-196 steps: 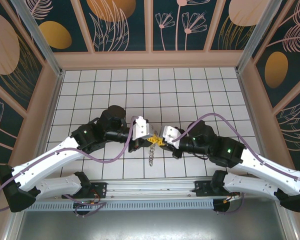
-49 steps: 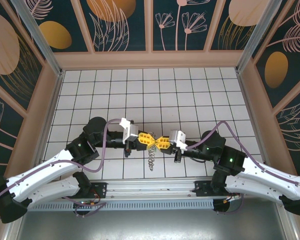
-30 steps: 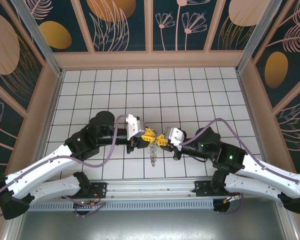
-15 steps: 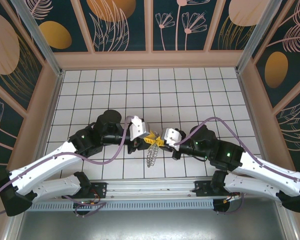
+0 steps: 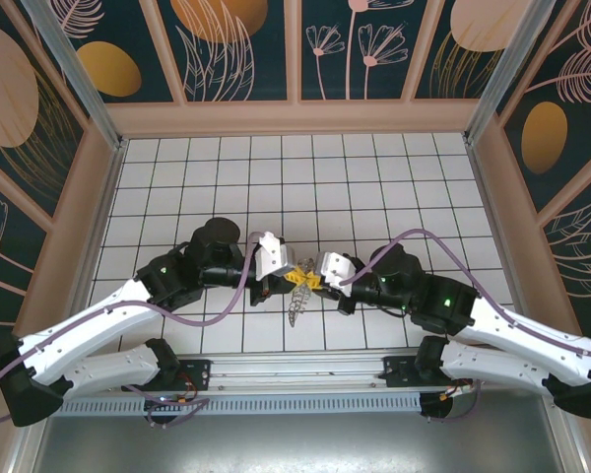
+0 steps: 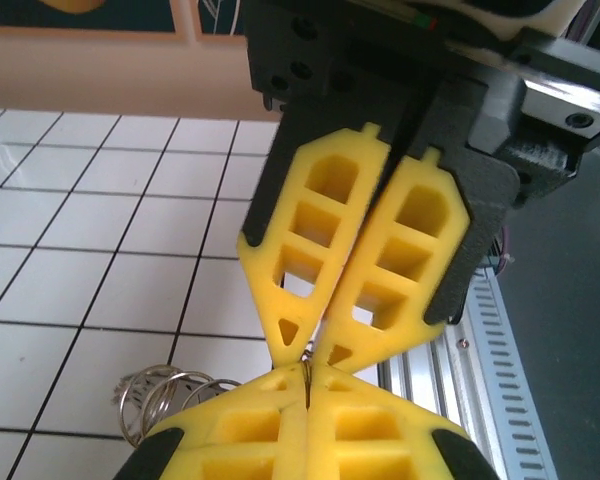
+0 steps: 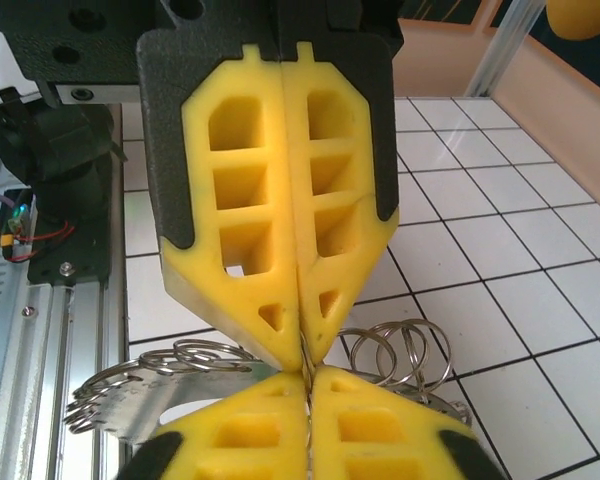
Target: Put the keys on the keyring
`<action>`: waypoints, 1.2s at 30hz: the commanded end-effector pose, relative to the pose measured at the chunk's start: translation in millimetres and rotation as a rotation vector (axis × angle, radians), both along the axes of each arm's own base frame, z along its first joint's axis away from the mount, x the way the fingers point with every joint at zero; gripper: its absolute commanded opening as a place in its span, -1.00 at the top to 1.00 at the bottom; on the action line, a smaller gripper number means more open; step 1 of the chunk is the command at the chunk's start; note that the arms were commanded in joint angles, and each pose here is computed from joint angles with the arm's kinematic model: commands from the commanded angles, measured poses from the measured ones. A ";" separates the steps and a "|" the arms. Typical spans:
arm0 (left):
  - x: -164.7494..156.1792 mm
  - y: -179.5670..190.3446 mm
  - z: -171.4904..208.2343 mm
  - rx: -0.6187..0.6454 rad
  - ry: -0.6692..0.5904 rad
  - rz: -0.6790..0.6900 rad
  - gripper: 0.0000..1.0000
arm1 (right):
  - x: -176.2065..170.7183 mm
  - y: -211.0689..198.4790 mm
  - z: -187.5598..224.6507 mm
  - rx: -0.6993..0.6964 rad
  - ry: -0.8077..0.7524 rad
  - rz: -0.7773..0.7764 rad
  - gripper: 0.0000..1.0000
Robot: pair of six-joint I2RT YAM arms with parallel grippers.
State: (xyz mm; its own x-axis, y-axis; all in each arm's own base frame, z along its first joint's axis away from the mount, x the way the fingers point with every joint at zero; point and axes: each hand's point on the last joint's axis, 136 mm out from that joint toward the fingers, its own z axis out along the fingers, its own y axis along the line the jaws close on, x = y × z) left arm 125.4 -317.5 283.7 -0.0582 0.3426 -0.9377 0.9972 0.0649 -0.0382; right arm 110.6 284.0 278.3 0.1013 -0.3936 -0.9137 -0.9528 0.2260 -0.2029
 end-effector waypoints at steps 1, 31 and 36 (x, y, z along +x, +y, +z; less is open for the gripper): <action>-4.6 -2.0 23.1 -0.109 -0.024 -0.021 1.00 | -7.4 1.1 31.4 0.120 -0.037 0.033 0.59; -14.2 1.3 46.4 -0.241 -0.033 -0.045 1.00 | -6.0 -7.2 20.6 0.159 -0.002 -0.010 0.80; -15.3 2.3 47.4 -0.245 -0.033 -0.046 1.00 | -5.7 -6.0 20.8 0.165 -0.005 -0.008 0.96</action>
